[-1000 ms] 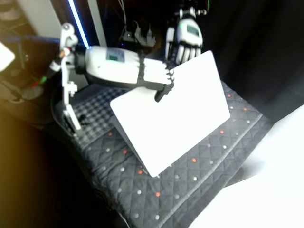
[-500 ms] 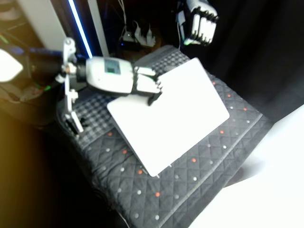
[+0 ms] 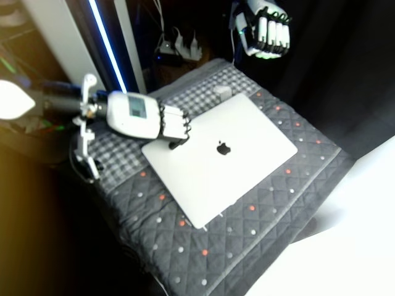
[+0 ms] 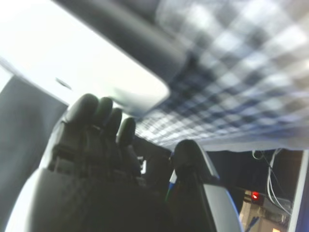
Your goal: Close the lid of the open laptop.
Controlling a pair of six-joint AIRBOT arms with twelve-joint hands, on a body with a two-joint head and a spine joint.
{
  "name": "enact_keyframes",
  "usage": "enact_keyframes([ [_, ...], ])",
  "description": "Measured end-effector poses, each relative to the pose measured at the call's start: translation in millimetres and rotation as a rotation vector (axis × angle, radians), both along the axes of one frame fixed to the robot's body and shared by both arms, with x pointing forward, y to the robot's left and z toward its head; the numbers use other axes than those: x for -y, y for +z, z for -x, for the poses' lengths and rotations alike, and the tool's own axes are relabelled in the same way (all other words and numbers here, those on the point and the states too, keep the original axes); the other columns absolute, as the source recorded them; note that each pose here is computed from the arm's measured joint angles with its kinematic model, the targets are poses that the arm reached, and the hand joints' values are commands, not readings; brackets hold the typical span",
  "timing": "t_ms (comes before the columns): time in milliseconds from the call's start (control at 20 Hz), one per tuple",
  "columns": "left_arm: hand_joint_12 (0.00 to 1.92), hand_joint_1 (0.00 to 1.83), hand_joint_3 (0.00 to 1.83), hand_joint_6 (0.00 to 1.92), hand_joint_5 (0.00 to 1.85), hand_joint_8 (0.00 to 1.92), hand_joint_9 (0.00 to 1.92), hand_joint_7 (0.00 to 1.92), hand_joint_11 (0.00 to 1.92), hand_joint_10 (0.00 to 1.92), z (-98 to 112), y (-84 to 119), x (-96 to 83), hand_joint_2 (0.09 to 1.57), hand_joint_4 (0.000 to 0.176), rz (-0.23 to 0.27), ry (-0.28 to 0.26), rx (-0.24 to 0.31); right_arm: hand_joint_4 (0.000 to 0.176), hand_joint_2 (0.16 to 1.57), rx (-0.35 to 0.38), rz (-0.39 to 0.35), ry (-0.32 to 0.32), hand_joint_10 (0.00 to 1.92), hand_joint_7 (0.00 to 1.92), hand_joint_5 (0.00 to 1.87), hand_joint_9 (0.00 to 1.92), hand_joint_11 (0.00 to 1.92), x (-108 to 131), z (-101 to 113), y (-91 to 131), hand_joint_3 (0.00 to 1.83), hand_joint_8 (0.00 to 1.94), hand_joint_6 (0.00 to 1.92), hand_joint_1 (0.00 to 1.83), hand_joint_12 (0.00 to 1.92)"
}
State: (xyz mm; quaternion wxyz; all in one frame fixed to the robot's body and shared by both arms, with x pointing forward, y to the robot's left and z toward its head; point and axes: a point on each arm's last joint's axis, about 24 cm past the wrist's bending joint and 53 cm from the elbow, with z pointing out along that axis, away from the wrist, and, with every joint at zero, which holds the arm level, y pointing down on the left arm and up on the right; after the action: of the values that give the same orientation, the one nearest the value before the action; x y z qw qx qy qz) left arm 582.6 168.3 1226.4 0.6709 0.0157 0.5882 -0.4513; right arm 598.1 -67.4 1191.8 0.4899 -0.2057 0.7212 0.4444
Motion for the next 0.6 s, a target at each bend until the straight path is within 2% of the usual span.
enact_keyframes([
  [100,1.92,0.97,0.0,1.75,0.45,1.81,0.37,0.48,0.31,1.73,0,-1,1.3,1.43,0.031,0.002,-0.003,-0.002,0.0,1.36,-0.002,-0.011,0.009,0.9,0.36,0.02,0.23,0.2,-1,2,2,0.0,0.23,0.58,0.14,1.68],
  [150,1.89,0.98,0.0,1.77,0.44,1.76,0.38,0.5,0.29,1.65,0,-1,1.1,1.43,0.029,0.001,-0.002,-0.003,0.0,1.36,0.0,-0.011,0.01,0.85,0.4,0.02,0.27,0.24,-1,2,2,0.0,0.2,0.57,0.12,1.67],
  [200,1.89,0.97,0.0,1.79,0.42,1.76,0.37,0.5,0.26,1.62,0,-1,1.1,1.43,0.027,0.002,-0.002,-0.003,0.0,1.37,0.0,-0.012,0.01,0.82,0.42,0.04,0.27,0.2,-1,2,2,0.0,0.16,0.54,0.16,1.67],
  [250,1.88,0.99,0.0,1.77,0.43,1.73,0.39,0.53,0.29,1.6,0,-1,1.2,1.42,0.02,0.002,-0.003,-0.001,0.0,1.38,0.0,-0.013,0.01,0.81,0.36,0.04,0.25,0.19,0,3,3,0.0,0.12,0.53,0.2,1.69],
  [300,1.88,0.99,0.0,1.77,0.43,1.73,0.39,0.53,0.29,1.6,0,-1,1.2,1.42,0.02,0.002,-0.003,-0.001,0.0,1.38,0.001,-0.014,0.01,0.81,0.36,0.04,0.25,0.19,0,3,3,0.0,0.12,0.53,0.2,1.69],
  [350,1.86,1.01,0.0,1.75,0.43,1.7,0.4,0.55,0.29,1.58,0,-1,1.2,1.41,0.011,0.002,-0.003,-0.001,0.0,1.41,0.001,-0.016,0.005,0.84,0.26,0.01,0.03,0.02,2,2,4,0.0,0.07,0.46,0.29,1.65],
  [400,1.85,0.99,0.0,1.78,0.42,1.72,0.37,0.52,0.26,1.53,0,-1,1.0,1.42,0.018,0.003,-0.002,-0.001,0.0,1.43,-0.003,-0.013,-0.004,0.67,0.18,0.0,0.01,0.0,6,2,4,0.01,0.04,0.32,0.22,1.49],
  [450,1.84,0.98,0.0,1.79,0.41,1.73,0.36,0.52,0.25,1.52,0,-1,0.3,1.43,0.017,0.002,-0.001,0.001,0.0,1.42,0.009,-0.005,-0.023,0.47,0.14,0.0,0.0,0.0,11,2,5,0.0,0.02,0.16,0.16,1.32],
  [500,1.74,0.83,0.01,1.81,0.41,1.35,0.36,0.4,0.26,1.43,-1,0,-0.3,1.45,0.0,0.0,0.001,0.003,0.0,1.41,0.034,0.004,-0.034,0.32,0.1,0.0,0.0,0.0,14,3,8,0.0,0.01,0.07,0.18,0.96],
  [550,1.65,0.77,0.0,1.82,0.41,1.16,0.35,0.38,0.23,1.33,-1,2,-1.1,1.46,0.0,0.005,0.003,0.009,0.0,1.39,0.064,-0.015,-0.05,0.23,0.06,0.0,0.0,0.0,19,4,18,0.0,0.01,0.02,0.21,0.72],
  [600,1.55,0.74,0.0,1.25,0.24,1.0,0.35,0.38,0.22,1.21,1,6,-1.7,1.42,0.0,0.014,0.002,0.024,0.0,1.39,0.085,-0.042,-0.065,0.22,0.07,0.0,0.0,0.0,25,3,29,0.0,0.01,0.0,0.22,0.62],
])
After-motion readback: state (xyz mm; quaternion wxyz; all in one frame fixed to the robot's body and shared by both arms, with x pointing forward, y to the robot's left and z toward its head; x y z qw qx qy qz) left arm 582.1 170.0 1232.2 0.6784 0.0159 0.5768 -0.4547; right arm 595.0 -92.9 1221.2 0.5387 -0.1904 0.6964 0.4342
